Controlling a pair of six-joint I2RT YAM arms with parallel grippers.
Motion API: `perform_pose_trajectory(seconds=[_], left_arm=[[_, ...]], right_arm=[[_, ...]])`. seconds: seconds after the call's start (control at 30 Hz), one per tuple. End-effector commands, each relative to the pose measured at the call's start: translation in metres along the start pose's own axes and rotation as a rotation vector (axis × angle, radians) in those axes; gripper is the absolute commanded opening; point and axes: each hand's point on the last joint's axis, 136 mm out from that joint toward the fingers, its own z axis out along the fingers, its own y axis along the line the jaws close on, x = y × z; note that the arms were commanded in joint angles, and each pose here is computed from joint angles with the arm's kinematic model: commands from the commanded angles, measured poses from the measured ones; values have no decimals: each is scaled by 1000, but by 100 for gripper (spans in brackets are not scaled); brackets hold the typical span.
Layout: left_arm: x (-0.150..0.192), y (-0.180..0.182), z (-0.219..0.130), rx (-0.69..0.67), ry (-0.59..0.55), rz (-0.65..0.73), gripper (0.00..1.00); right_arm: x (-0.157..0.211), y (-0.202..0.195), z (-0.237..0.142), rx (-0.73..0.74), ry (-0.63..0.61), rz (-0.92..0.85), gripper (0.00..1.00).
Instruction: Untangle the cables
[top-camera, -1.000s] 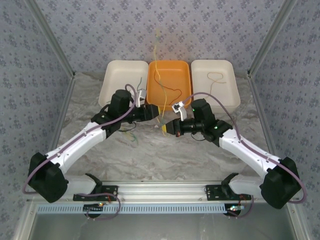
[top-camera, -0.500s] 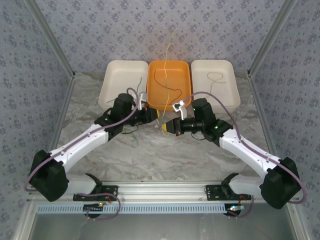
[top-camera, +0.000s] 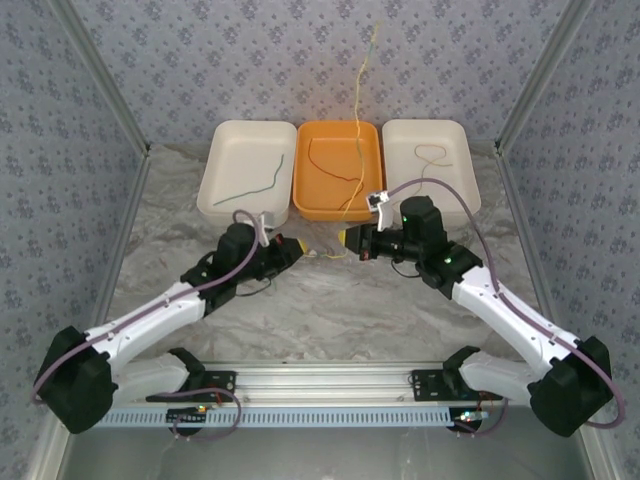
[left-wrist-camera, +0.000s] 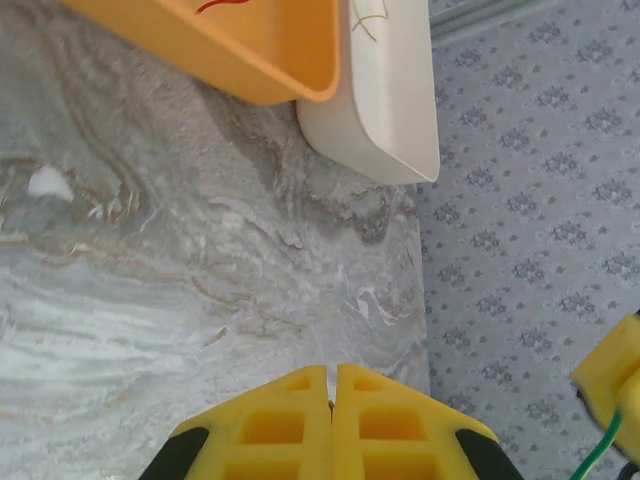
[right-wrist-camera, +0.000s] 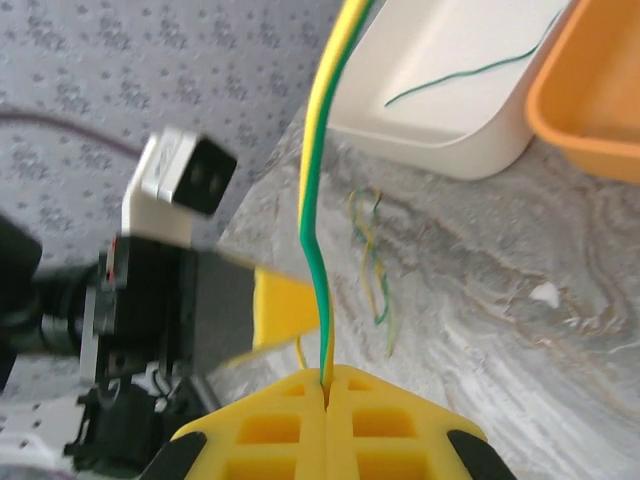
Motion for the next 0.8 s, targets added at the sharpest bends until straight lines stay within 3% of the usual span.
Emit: perform_pose_trajectory(seconds=[0.0,0.17,0.33,0.77], left_arm=[[3,32,-1,-81,-127,-206,0],[34,34,4,-83,-139,-347,0],[43,55,-4,-43,-255,-618,0],[37,74,-29,-54,-346,-864,0]], right_arm=[[-50,-11,-15,93,-237,16,0],[-79,-16,-18,147,-404,42,0],[-98,-8,-23,137,-558,49,0],[-136,-1,-35,118,-684,115,0]])
